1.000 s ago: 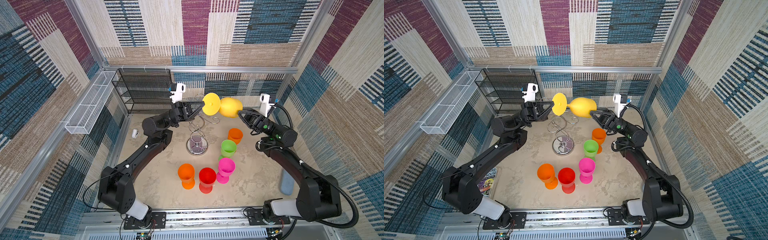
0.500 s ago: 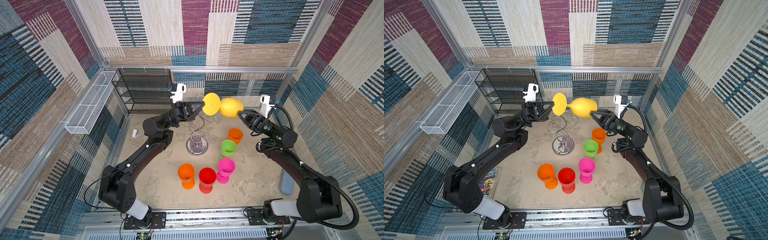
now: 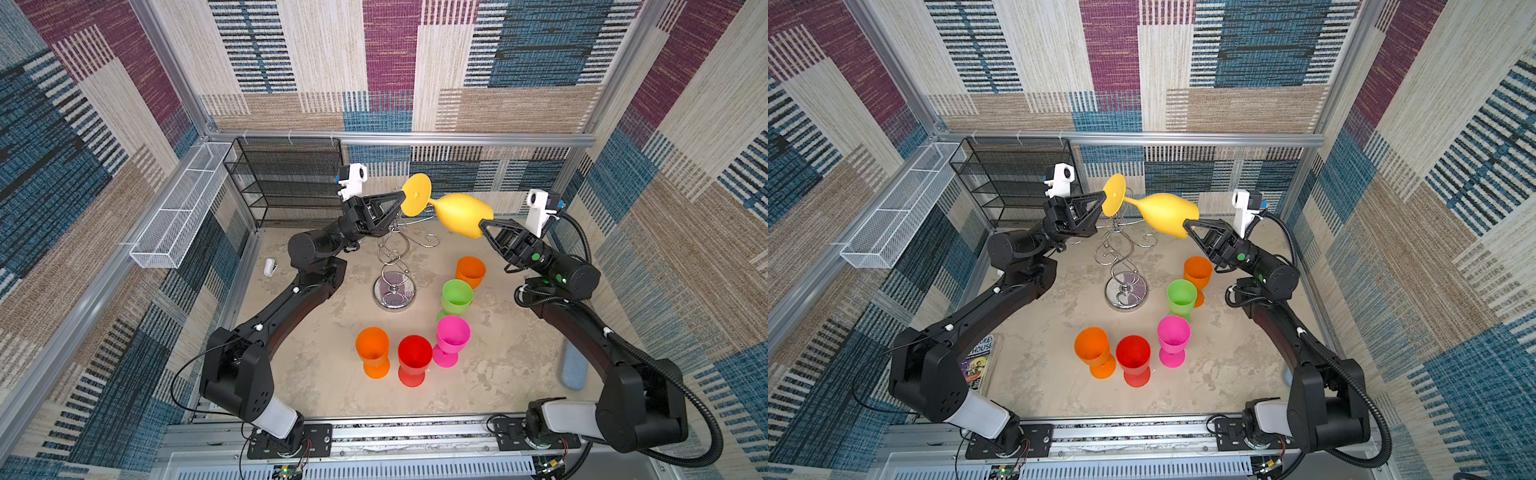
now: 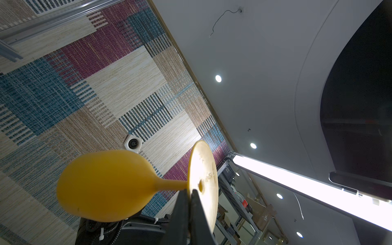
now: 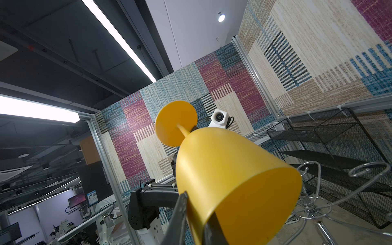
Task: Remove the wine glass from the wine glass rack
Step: 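Close the right gripper on the yellow bowl while the left gripper holds the foot, then pull the yellow glass away with the right gripper while the left gripper releases it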
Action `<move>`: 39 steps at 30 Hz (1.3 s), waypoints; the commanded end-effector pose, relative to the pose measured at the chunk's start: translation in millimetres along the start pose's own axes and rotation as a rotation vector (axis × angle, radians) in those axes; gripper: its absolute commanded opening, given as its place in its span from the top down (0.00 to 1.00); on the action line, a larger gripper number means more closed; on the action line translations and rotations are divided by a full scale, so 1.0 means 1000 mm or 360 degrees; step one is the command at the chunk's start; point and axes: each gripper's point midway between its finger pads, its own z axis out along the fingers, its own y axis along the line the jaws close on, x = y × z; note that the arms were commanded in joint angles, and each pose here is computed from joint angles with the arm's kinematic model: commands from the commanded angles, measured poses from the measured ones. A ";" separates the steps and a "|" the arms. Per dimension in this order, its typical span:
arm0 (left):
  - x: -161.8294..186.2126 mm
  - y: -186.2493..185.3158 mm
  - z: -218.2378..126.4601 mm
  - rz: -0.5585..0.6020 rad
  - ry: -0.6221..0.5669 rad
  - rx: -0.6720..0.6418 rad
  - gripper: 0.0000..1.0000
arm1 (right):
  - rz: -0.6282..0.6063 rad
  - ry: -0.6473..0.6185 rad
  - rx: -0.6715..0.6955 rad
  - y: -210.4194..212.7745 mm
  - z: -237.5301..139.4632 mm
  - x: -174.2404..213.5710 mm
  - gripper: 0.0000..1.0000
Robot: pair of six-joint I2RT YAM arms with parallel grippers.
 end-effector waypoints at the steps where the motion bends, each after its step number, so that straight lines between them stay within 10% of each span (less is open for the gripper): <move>1: 0.020 -0.016 0.003 0.0129 0.0162 0.0074 0.88 | -0.0488 -0.0053 -0.0304 0.059 -0.005 -0.001 0.92; 19: 0.021 -0.005 0.004 0.0135 0.0150 0.0064 0.56 | -0.0417 -0.0099 -0.0021 0.040 0.001 -0.024 0.99; 27: 0.028 0.004 0.001 0.0230 0.0200 0.0000 0.54 | -0.0490 -0.0011 0.0797 -0.015 0.004 -0.065 0.99; 39: 0.027 0.021 -0.037 0.0842 0.0326 -0.1080 0.53 | -0.0517 0.0194 0.1840 -0.088 -0.073 -0.091 0.97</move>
